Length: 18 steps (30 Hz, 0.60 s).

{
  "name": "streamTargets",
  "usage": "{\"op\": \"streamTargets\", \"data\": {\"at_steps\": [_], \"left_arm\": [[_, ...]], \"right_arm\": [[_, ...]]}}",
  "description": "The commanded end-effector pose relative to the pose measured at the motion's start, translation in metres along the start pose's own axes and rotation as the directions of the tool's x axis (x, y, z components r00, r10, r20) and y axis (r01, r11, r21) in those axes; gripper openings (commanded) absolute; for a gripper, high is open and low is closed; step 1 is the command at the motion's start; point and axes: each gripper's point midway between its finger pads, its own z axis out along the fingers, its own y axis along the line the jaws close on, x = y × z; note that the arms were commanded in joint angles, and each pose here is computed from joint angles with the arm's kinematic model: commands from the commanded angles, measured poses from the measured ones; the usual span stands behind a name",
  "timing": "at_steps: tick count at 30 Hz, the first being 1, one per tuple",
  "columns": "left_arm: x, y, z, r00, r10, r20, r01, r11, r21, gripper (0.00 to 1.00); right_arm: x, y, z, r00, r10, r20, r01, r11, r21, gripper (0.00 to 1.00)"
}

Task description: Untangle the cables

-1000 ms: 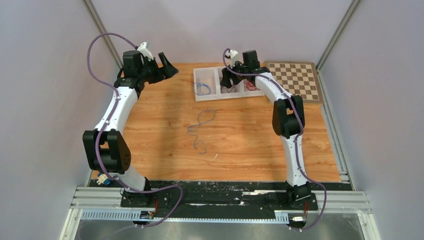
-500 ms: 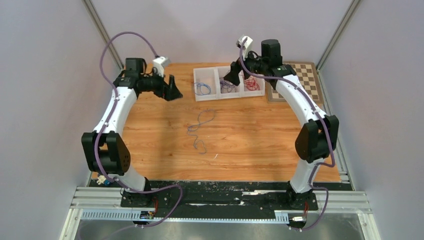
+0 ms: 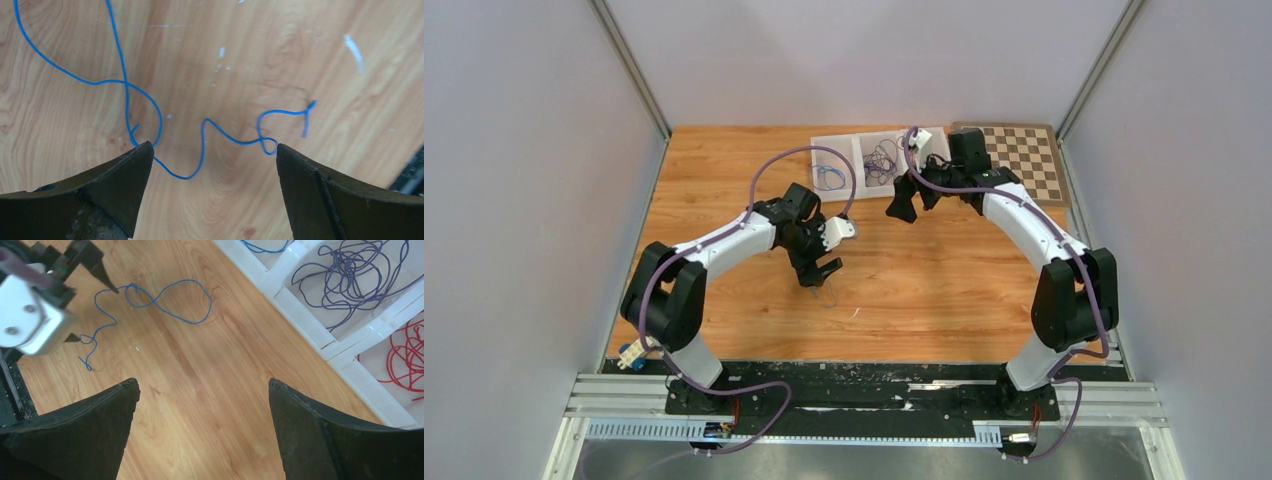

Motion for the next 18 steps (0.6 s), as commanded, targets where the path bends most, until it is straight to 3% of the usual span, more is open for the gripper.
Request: {"op": "streamTargets", "data": {"at_steps": [1, 10, 15, 18], "left_arm": [[-0.006, 0.038, 0.011, 0.998, 0.056, -0.012, -0.058, 0.991, -0.117, 1.00], [-0.004, 0.022, 0.003, 0.987, 0.150, 0.056, -0.143, 0.983, -0.115, 1.00], [-0.016, 0.021, -0.023, 0.971, 0.153, 0.182, -0.116, 0.973, -0.201, 1.00], [-0.026, 0.017, -0.047, 0.906, 0.201, 0.373, -0.106, 0.960, -0.261, 1.00]], "right_arm": [[-0.019, 0.004, -0.021, 0.995, -0.087, 0.050, 0.085, 0.996, 0.042, 1.00], [-0.008, 0.006, -0.023, 0.996, -0.078, 0.037, 0.077, 0.997, 0.020, 0.99], [-0.006, 0.015, 0.010, 0.999, 0.024, 0.023, -0.021, 0.994, -0.107, 0.79], [-0.014, 0.020, 0.037, 0.999, 0.047, 0.013, -0.044, 0.987, -0.151, 0.70]]}}
